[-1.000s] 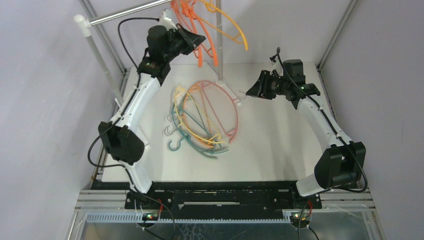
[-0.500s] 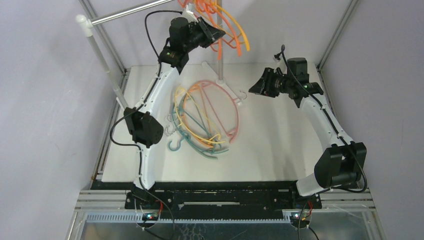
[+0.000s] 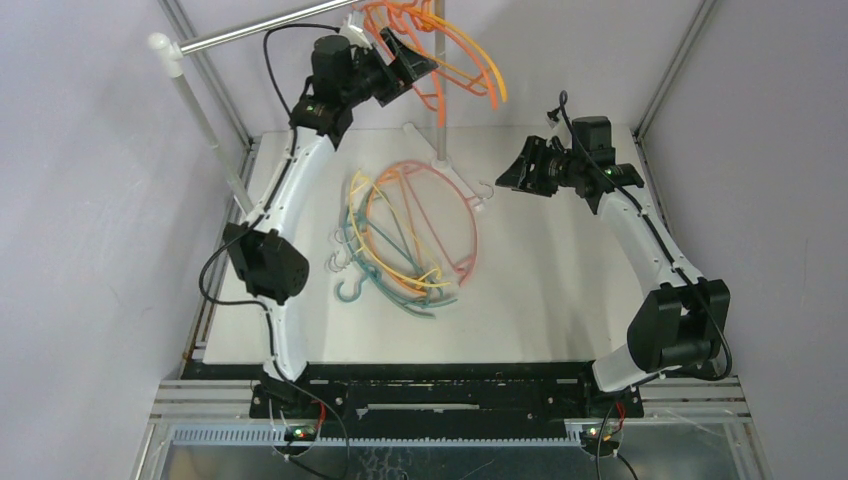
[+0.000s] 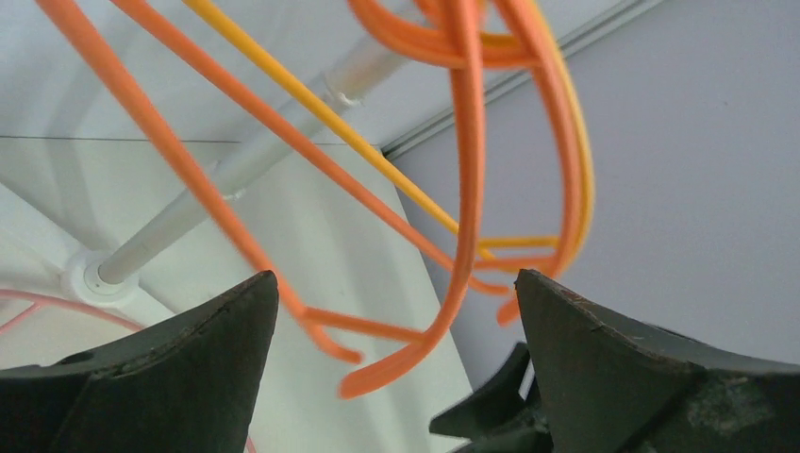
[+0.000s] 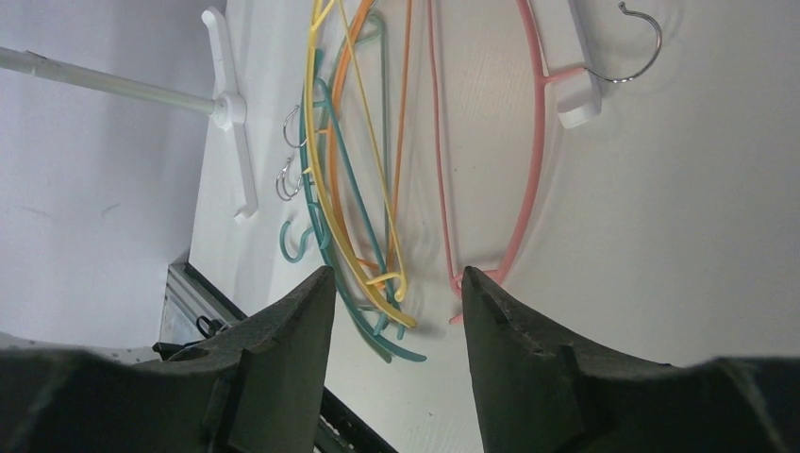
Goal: Organize the hangers
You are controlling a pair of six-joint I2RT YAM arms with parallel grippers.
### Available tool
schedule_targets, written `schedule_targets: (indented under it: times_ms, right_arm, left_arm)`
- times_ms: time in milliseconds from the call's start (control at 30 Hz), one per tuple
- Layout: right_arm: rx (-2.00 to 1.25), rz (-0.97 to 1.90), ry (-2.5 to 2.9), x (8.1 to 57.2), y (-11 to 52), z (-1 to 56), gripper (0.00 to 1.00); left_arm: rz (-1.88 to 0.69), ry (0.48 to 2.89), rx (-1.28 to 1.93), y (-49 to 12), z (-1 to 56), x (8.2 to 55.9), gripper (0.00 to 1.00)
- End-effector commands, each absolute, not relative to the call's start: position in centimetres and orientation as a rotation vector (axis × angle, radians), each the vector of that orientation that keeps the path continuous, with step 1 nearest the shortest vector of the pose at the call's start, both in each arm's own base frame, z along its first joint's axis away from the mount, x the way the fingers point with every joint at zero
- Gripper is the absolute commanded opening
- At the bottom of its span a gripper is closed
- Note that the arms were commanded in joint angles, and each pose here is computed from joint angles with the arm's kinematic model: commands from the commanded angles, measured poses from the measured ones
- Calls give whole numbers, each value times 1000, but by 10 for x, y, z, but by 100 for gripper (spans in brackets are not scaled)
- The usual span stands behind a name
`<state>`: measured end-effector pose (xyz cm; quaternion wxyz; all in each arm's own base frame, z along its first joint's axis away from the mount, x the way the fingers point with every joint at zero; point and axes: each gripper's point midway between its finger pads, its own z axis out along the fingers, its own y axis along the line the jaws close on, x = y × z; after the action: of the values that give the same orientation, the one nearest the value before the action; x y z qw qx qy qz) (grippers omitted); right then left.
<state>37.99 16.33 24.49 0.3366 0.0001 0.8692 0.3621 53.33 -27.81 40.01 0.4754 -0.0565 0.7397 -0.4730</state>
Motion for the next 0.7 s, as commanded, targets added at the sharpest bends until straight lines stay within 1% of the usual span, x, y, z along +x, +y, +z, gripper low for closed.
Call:
schedule_targets:
  times_ms: [0, 233, 267, 400, 567, 667]
  right_arm:
    - [-17, 900, 2206, 384, 159, 265, 60]
    - [-58, 826, 2215, 372, 162, 262, 62]
    - [-74, 802, 2222, 367, 163, 261, 62]
    - [-253, 717, 2274, 338, 184, 250, 62]
    - [-615, 549, 2241, 293, 217, 237, 62]
    - [-751, 556, 2211, 273, 245, 233, 62]
  left_arm:
    - [-1173, 1686, -1, -264, 464, 482, 100]
    - [-1180, 1668, 36, -245, 472, 438, 100]
    - [-1165, 1683, 33, -242, 465, 434, 100]
    - [-1098, 1775, -32, -222, 417, 426, 100]
    - [-868, 1944, -85, -187, 336, 413, 99]
    - [-812, 2009, -125, -172, 297, 401, 100]
